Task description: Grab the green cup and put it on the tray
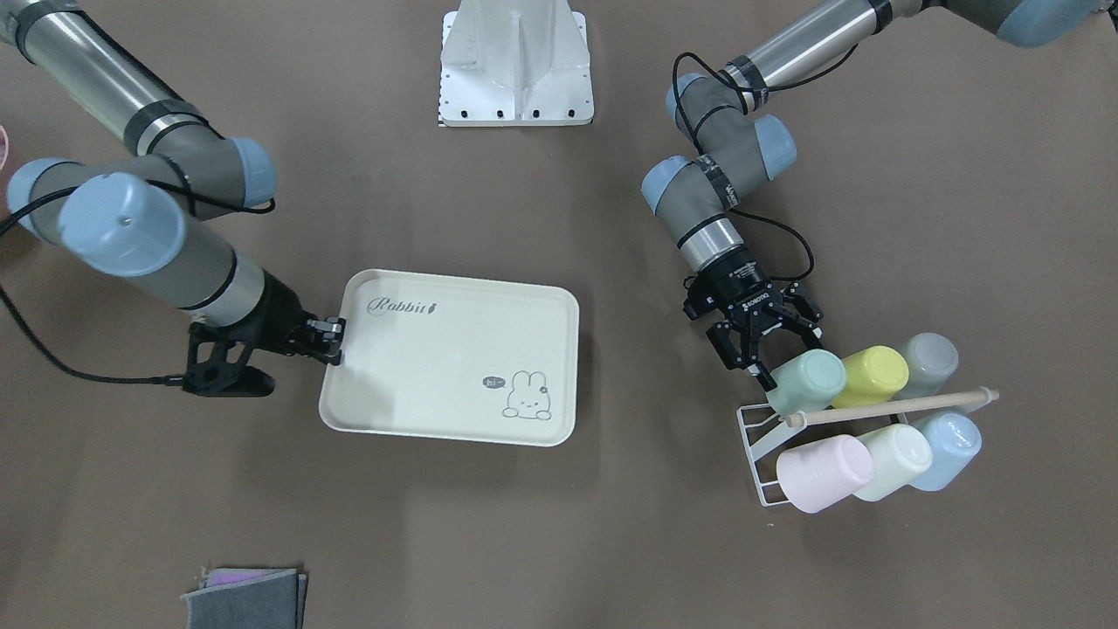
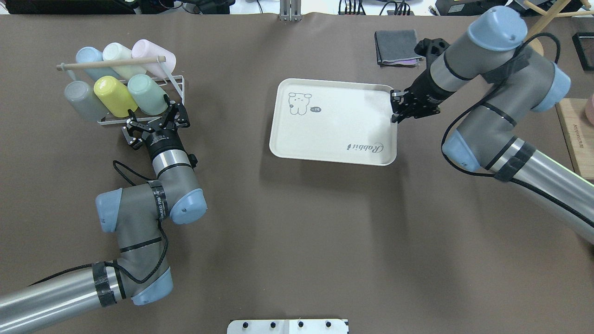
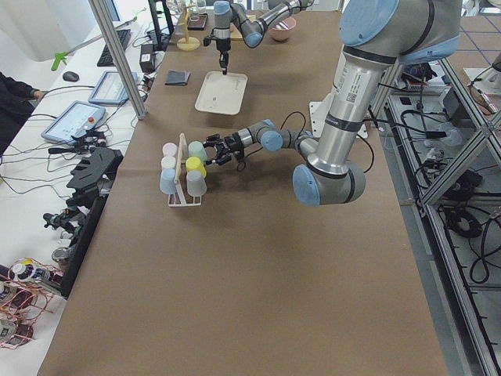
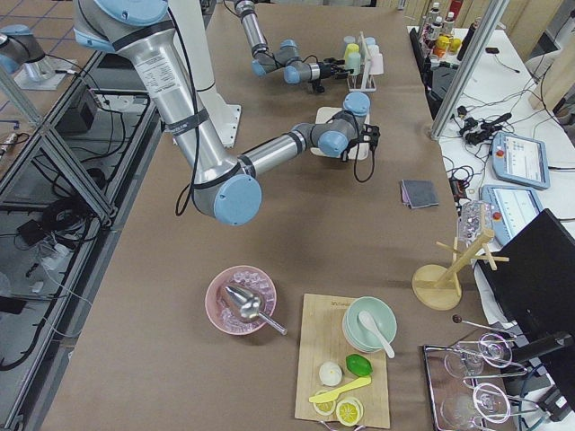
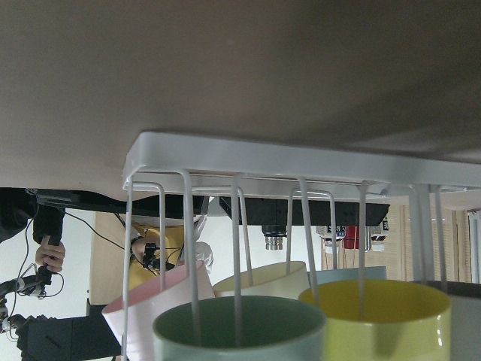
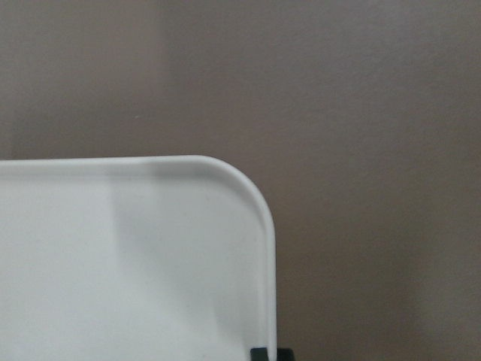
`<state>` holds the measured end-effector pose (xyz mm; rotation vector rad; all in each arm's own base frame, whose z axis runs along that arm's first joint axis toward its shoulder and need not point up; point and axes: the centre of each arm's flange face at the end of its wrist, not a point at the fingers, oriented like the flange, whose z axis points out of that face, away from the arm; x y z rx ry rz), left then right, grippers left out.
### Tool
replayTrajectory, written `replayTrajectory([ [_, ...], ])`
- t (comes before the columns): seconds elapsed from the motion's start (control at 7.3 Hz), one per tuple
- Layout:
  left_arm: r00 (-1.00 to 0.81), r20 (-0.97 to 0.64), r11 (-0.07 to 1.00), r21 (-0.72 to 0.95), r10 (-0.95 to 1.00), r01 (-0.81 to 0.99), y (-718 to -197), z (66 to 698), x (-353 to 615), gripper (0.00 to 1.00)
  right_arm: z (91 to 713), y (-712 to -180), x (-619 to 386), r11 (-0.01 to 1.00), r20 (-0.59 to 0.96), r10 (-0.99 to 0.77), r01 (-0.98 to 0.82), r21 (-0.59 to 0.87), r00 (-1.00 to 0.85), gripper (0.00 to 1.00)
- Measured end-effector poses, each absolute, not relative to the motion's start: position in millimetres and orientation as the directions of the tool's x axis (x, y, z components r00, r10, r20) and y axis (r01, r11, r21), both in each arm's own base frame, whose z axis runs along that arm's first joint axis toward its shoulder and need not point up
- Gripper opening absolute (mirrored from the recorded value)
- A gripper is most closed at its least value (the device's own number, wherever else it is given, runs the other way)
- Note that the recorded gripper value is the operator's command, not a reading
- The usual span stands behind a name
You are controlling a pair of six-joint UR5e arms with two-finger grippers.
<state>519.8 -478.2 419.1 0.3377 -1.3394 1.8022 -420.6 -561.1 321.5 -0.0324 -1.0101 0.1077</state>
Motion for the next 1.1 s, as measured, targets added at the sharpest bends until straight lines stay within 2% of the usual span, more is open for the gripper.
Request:
replayTrajectory([
  [0.27, -0.626, 0.635, -0.066, -0.677, 0.453, -0.733, -478.6, 415.5, 519.3, 0.44, 289.0, -530.8, -469.9, 0.997, 0.831, 0.072, -0.069, -0.041, 0.552, 0.0],
  [0.69, -0.673, 0.607, -0.07, -0.719, 0.423, -0.692, -479.7, 405.4, 517.2, 0.42, 286.4, -513.7, -494.9, 0.997, 0.818, -0.062, 0.002, 0.074, 0.572, 0.0],
  [0.82, -0.676, 0.607, -0.071, -0.72, 0.418, -0.69, -479.6, 404.2, 516.9, 0.72, 286.3, -513.5, -496.1, 0.996, 0.815, -0.086, 0.016, 0.093, 0.573, 0.0],
  [0.96, -0.677, 0.608, -0.071, -0.72, 0.416, -0.69, -479.7, 404.3, 516.8, 0.95, 286.0, -513.4, -497.4, 0.995, 0.814, -0.091, 0.019, 0.097, 0.573, 0.0],
  [1.1, -0.673, 0.613, -0.069, -0.716, 0.414, -0.695, -479.8, 405.8, 517.1, 0.97, 286.3, -513.2, -498.7, 0.996, 0.814, -0.086, 0.018, 0.093, 0.575, 0.0],
])
